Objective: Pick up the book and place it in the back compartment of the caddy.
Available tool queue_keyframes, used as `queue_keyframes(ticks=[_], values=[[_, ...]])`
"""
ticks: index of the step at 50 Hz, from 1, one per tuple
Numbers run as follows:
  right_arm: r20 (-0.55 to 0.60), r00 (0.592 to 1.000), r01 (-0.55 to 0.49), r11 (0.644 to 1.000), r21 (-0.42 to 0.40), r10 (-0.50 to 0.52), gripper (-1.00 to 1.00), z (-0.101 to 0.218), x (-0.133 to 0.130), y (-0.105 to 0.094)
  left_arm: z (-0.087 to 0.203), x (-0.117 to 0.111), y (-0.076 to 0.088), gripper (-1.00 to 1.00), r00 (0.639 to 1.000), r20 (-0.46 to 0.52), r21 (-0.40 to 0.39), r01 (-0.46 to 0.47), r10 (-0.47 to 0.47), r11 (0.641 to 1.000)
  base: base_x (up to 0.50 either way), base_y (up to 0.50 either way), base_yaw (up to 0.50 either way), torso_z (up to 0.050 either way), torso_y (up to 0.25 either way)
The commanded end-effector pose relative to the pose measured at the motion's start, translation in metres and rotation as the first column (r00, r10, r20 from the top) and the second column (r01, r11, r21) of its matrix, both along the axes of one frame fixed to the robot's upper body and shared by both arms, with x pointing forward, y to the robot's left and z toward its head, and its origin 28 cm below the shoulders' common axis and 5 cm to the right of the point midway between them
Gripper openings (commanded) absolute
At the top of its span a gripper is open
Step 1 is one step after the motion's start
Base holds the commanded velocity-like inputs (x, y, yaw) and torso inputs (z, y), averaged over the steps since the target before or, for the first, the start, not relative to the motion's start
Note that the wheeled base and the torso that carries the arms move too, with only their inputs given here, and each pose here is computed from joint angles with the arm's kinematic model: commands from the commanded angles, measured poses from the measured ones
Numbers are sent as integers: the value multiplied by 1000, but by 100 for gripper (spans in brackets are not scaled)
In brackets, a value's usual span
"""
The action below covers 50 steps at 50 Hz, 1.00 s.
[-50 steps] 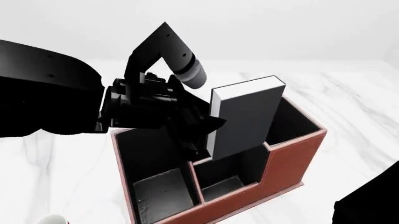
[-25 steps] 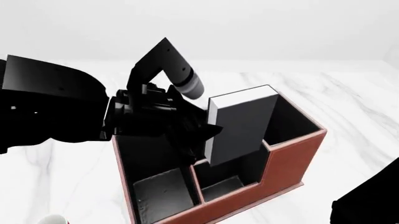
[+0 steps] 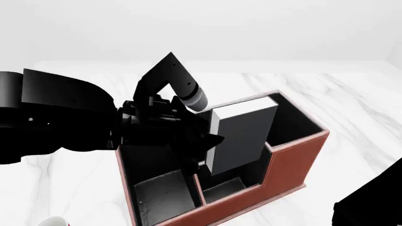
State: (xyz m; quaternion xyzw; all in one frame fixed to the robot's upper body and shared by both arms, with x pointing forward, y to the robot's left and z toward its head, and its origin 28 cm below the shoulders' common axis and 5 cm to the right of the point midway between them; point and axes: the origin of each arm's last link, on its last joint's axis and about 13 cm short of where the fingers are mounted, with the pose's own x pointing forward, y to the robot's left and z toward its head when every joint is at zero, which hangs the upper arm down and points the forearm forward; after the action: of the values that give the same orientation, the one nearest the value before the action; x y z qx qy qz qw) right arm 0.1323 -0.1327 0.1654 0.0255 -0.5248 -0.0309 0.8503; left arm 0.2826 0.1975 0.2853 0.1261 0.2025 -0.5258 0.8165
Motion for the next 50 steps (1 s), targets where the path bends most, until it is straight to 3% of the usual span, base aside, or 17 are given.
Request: queue_keyframes(ticks=[1,50], values=[[12,1000,23,1000,-19,-22,100,1,0,-1,4,2,-4,-100,999,36,-52,24,-22,998,0,0,0,0,0],[8,1000,20,1000,-19,-20,100,0,0,-1,-17,11,-8,-100,1000,7,-51,18,-17,999,0,0,0,0,1]])
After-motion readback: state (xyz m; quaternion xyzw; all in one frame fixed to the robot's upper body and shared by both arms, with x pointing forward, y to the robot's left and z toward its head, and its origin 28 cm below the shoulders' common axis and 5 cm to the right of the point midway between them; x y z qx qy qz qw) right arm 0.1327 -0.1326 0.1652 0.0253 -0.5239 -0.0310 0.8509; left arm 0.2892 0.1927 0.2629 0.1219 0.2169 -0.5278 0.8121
